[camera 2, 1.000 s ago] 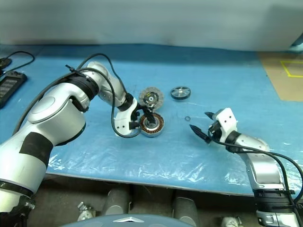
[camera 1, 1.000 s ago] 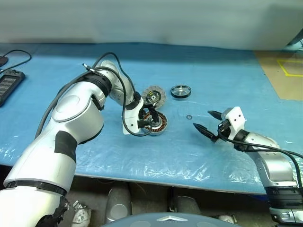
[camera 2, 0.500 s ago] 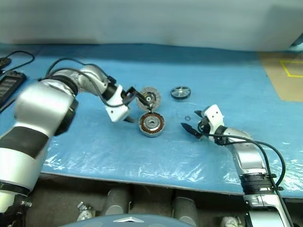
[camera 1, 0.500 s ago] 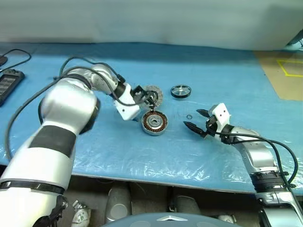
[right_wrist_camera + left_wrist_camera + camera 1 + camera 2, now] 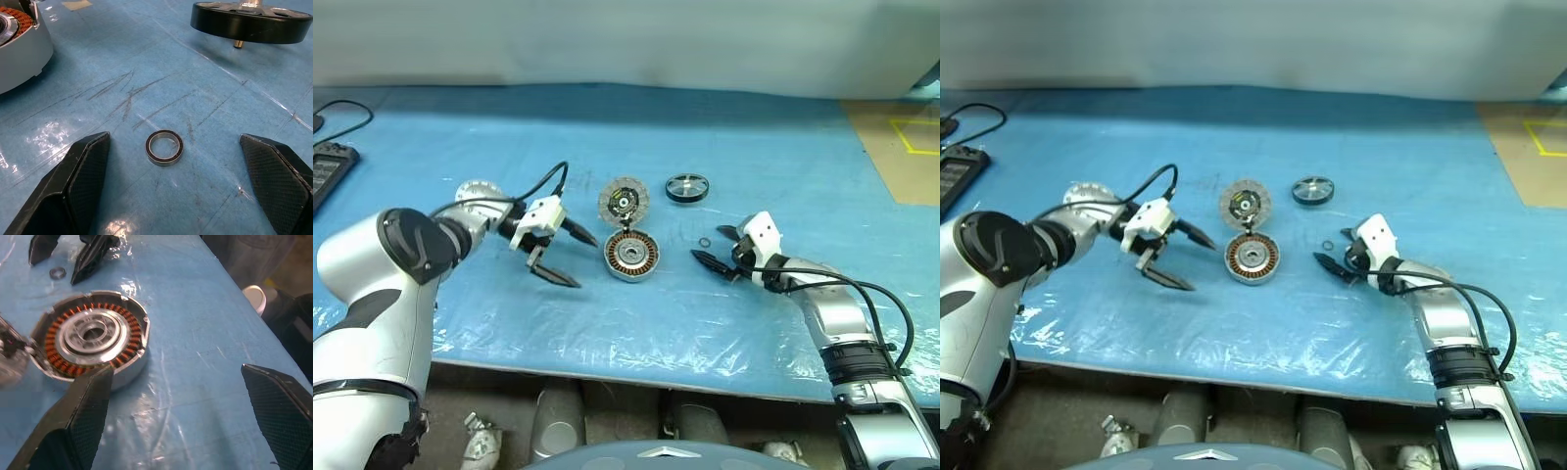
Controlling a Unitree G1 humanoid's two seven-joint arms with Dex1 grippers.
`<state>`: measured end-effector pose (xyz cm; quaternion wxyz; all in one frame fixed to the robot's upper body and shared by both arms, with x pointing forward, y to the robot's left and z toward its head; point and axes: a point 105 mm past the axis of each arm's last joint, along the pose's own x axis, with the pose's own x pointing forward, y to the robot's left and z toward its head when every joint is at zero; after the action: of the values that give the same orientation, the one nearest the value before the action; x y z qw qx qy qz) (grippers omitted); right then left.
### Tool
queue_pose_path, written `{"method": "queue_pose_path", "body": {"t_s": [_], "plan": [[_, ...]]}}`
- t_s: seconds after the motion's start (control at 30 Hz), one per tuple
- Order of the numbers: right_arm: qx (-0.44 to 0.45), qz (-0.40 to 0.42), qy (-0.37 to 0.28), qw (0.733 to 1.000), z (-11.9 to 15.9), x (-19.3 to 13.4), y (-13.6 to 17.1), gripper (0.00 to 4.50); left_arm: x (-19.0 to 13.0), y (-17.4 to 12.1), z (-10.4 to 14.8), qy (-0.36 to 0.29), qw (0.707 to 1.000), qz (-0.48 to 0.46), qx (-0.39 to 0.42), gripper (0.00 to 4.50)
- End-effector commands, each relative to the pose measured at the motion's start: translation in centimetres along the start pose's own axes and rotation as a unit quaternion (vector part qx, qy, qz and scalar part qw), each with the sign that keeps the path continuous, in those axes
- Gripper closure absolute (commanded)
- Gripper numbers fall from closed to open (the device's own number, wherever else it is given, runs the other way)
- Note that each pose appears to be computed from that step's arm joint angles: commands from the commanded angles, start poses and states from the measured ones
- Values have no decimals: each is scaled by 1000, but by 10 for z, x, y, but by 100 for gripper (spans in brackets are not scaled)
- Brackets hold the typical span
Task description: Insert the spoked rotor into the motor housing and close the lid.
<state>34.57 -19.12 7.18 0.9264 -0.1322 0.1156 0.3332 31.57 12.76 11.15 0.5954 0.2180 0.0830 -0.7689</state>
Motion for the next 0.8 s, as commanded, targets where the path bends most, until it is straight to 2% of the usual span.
{"method": "queue_pose_path", "body": {"t_s": [0.03, 0.27, 0.57, 0.63, 0.7, 0.8], "plan": [[3, 0, 12, 1000, -5, 1, 1, 65, 4, -4, -7, -61, 997, 46, -25, 10], [12, 13, 30, 999, -15, -2, 8, 302, 14, 1, -16, -116, 985, 111, -61, 10], [23, 7, 32, 999, -17, -5, 7, 302, 22, -1, -23, -127, 980, 146, -48, 10], [27, 3, 25, 999, -14, -6, 5, 335, 23, -3, -25, -126, 979, 154, -39, 10], [22, 1, 23, 999, -11, -7, 4, 388, 25, -6, -27, -127, 979, 154, -41, 10], [3, 5, 11, 1000, 2, -11, 3, 391, 28, -4, -26, -141, 976, 160, -44, 10]]}}
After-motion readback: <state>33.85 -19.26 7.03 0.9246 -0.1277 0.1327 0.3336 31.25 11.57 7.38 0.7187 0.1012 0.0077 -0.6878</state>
